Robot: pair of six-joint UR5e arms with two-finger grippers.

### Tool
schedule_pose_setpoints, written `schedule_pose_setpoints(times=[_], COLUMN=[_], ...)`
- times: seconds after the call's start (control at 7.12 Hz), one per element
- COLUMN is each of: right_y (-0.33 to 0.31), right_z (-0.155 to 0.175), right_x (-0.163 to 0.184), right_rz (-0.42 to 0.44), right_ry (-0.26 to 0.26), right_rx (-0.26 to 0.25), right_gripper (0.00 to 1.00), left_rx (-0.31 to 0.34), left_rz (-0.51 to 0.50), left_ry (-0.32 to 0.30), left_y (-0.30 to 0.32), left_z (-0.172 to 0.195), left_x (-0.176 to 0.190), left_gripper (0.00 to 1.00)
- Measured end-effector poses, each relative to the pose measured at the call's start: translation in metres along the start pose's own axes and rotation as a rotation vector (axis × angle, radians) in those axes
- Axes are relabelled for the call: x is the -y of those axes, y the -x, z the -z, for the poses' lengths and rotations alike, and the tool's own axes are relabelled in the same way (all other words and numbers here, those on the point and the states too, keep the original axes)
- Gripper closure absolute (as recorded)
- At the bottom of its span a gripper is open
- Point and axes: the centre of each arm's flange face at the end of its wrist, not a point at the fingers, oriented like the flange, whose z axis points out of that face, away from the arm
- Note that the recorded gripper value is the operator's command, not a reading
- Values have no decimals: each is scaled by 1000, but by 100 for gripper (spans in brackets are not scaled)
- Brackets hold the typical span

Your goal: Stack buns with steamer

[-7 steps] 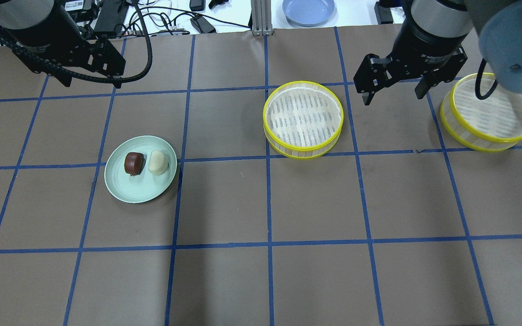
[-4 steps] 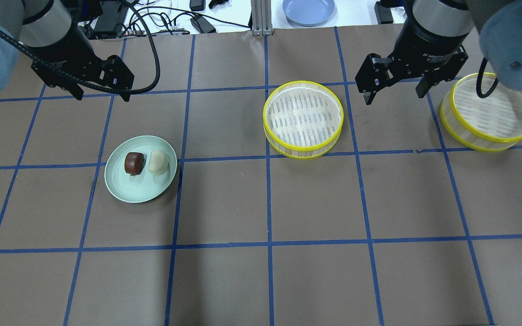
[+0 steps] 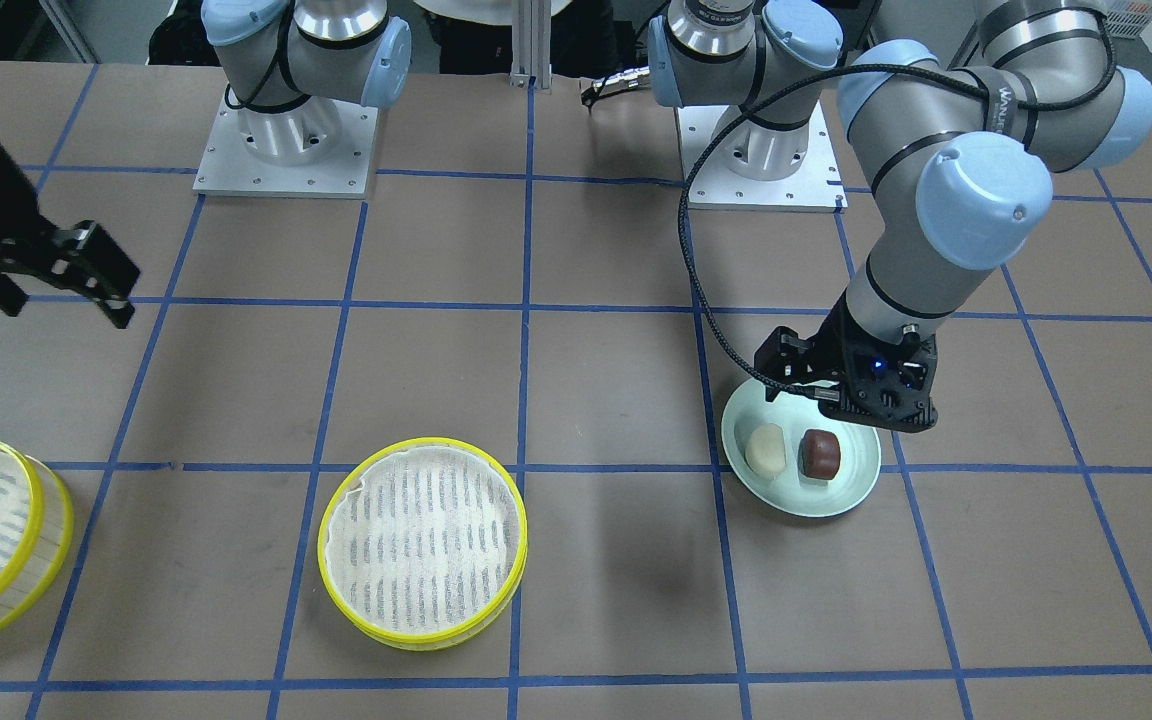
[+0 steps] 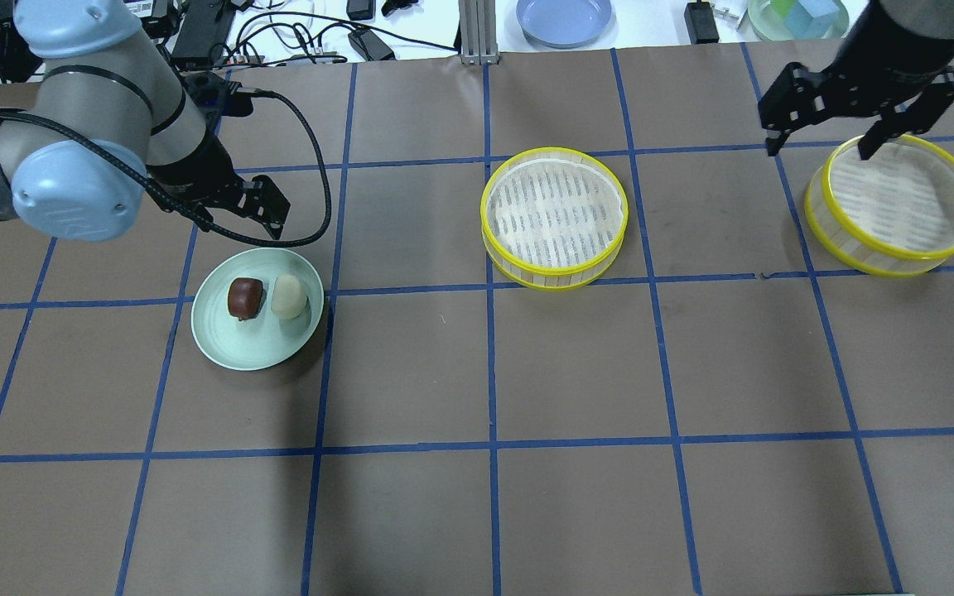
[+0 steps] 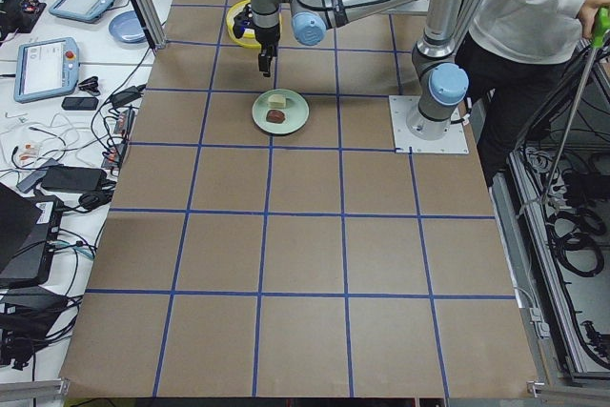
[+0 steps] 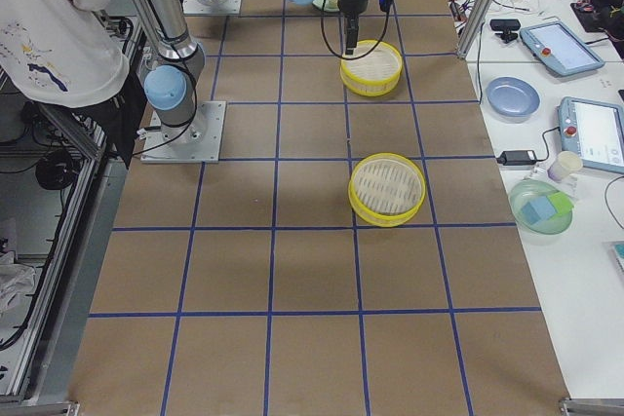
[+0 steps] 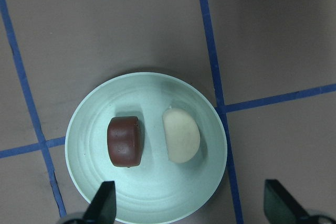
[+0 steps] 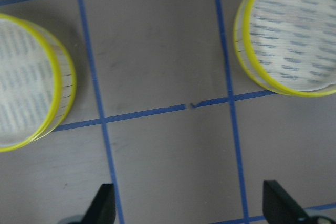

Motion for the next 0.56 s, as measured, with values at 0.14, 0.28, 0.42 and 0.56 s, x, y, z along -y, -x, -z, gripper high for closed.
schedule_pose_setpoints(times=[0.14,0.28,0.42,0.56], right_y=[-53,-107,-153,-187], right_z=[-10,-25,-49,-84], right_x=[14,34,56,76], right_rz=[-38,-46,-32,-1], right_ry=[-3,-38,-86,-101], right_rx=[-16,-46,-82,-101], right_gripper=[0,0,0,0], left_rx=[-11,-25,-39,-51], left_rz=[-7,-13,-25,-43], left_ry=[38,79,117,149], left_y=[2,3,4,4], left_z=[-25,-50,-74,-96], left_x=[6,12,14,15], left_gripper=[0,2,2,2])
